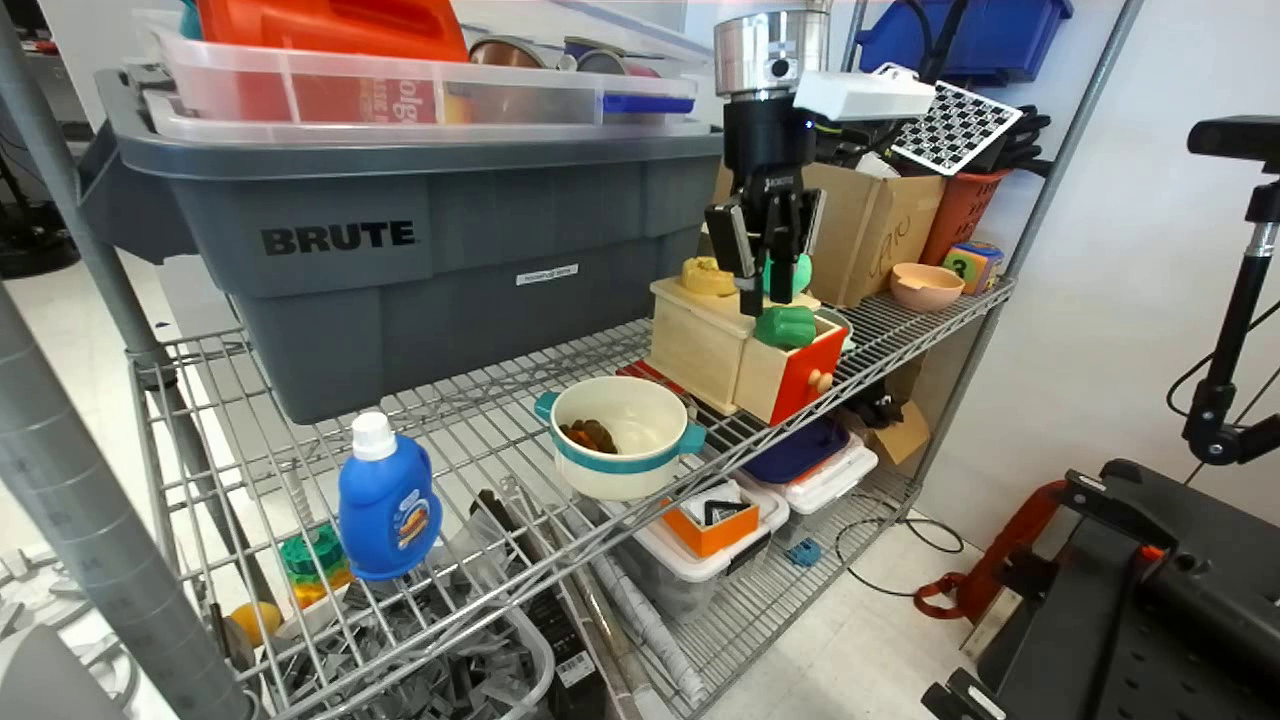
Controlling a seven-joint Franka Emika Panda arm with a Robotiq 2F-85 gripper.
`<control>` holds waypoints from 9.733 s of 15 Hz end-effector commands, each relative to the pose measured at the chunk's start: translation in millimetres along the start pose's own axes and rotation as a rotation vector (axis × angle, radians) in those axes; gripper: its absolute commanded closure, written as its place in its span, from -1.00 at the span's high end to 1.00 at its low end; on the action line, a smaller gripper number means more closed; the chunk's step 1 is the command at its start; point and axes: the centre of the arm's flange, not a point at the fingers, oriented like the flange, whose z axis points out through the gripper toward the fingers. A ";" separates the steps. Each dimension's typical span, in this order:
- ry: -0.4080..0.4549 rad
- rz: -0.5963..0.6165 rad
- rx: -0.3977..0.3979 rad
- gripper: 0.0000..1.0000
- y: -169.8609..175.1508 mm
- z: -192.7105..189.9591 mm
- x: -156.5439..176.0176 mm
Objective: Pick up the green pepper plush toy and put it in the boy to the left, pick up the light green object and put it in the bowl to the right
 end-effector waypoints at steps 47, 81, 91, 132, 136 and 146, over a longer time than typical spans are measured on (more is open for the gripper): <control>0.035 -0.017 0.004 -0.54 23.9 -35.7 -28.3; -0.025 0.043 0.029 -0.54 87.3 29.5 12.8; -0.019 0.036 0.019 -0.54 81.7 19.2 0.8; 0.029 -0.014 -0.010 1.00 41.1 -39.8 -54.2; 0.023 -0.004 -0.008 1.00 45.1 -36.8 -53.4; 0.068 0.028 -0.011 1.00 70.4 -73.0 -48.1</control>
